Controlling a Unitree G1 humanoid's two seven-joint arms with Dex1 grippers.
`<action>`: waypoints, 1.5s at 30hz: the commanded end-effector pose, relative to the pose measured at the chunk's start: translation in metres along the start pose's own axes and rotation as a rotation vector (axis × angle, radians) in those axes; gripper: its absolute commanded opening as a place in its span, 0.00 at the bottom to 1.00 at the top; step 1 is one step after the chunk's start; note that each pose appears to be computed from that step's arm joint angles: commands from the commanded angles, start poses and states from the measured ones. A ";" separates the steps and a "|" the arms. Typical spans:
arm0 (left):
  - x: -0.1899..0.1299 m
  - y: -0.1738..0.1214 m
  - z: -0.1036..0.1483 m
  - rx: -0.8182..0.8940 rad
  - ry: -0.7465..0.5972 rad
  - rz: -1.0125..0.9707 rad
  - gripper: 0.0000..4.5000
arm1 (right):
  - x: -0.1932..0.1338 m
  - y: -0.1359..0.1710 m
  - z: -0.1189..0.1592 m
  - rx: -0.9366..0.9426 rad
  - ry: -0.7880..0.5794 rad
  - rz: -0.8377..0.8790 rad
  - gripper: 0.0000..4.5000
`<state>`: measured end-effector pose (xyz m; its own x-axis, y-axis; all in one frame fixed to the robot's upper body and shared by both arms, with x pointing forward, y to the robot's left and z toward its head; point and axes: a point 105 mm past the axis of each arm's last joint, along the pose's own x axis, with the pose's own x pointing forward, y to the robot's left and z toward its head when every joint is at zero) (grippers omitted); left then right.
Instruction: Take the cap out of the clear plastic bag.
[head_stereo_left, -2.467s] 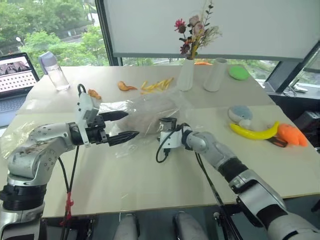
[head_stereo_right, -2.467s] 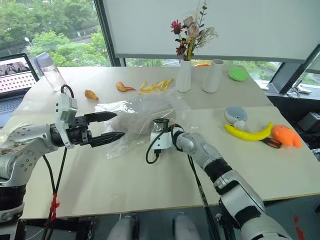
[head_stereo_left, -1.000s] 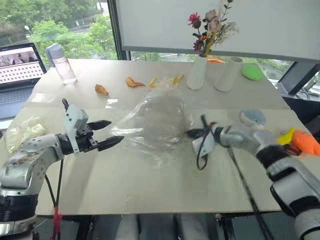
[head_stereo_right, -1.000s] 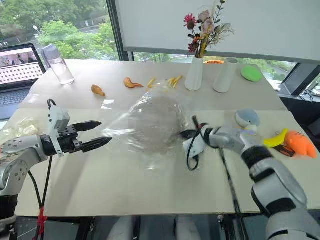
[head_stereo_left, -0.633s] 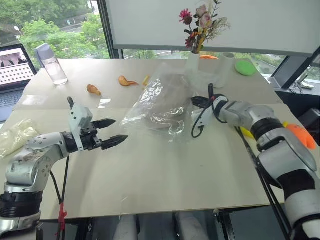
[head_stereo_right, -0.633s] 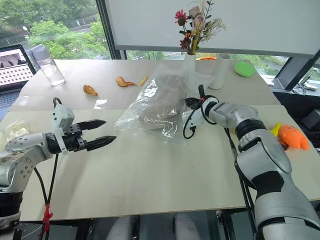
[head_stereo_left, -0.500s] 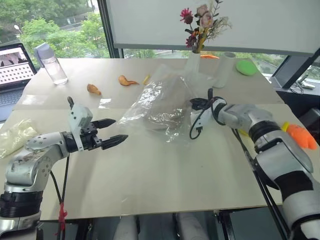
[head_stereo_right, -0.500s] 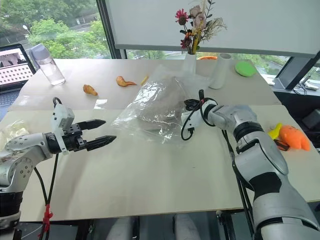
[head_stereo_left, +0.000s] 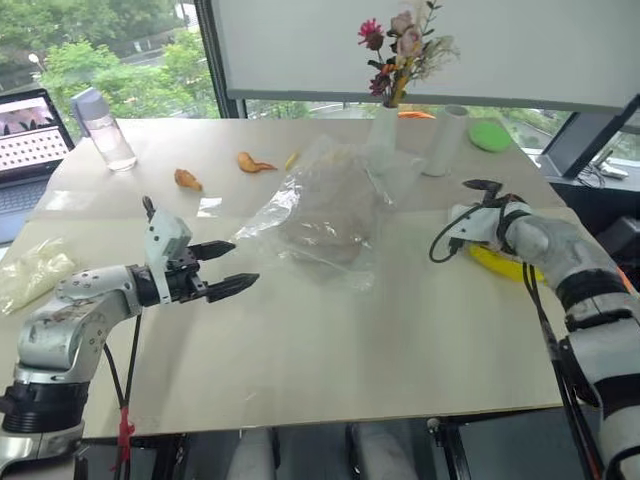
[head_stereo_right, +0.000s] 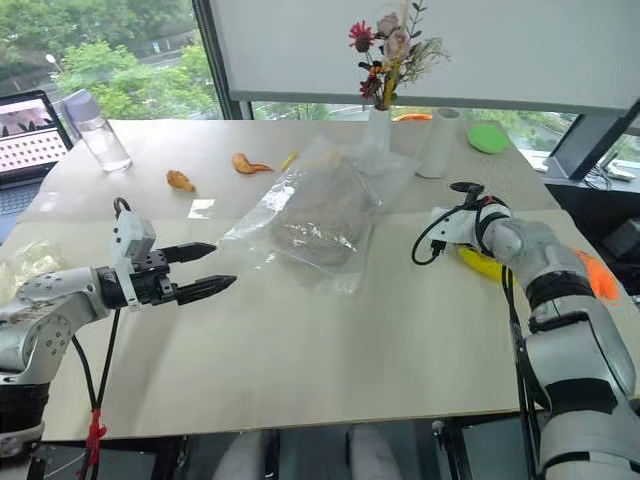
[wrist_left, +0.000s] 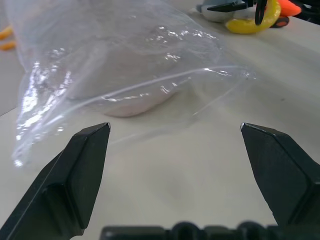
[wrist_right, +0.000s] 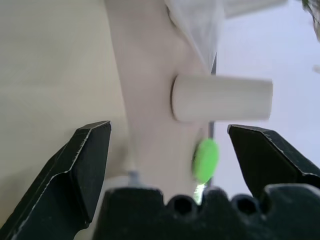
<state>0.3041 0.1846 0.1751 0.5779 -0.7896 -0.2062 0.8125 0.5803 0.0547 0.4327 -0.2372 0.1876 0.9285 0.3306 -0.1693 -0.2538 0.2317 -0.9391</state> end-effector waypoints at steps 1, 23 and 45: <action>0.004 -0.003 0.005 0.030 -0.018 -0.027 1.00 | -0.010 -0.027 0.084 0.184 -0.324 -0.012 0.99; 0.024 -0.004 -0.014 0.031 -0.006 0.074 1.00 | -0.007 0.096 0.206 0.139 -0.447 0.320 0.99; 0.074 -0.033 -0.022 -0.077 -0.060 0.071 1.00 | 0.003 0.013 0.232 0.071 -0.557 -0.091 0.01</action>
<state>0.3111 0.1183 0.1212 0.6121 -0.7662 -0.1956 0.7767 0.6290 -0.0332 0.3698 -0.0176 0.2193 0.6680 0.7434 0.0326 -0.2905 0.3009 -0.9084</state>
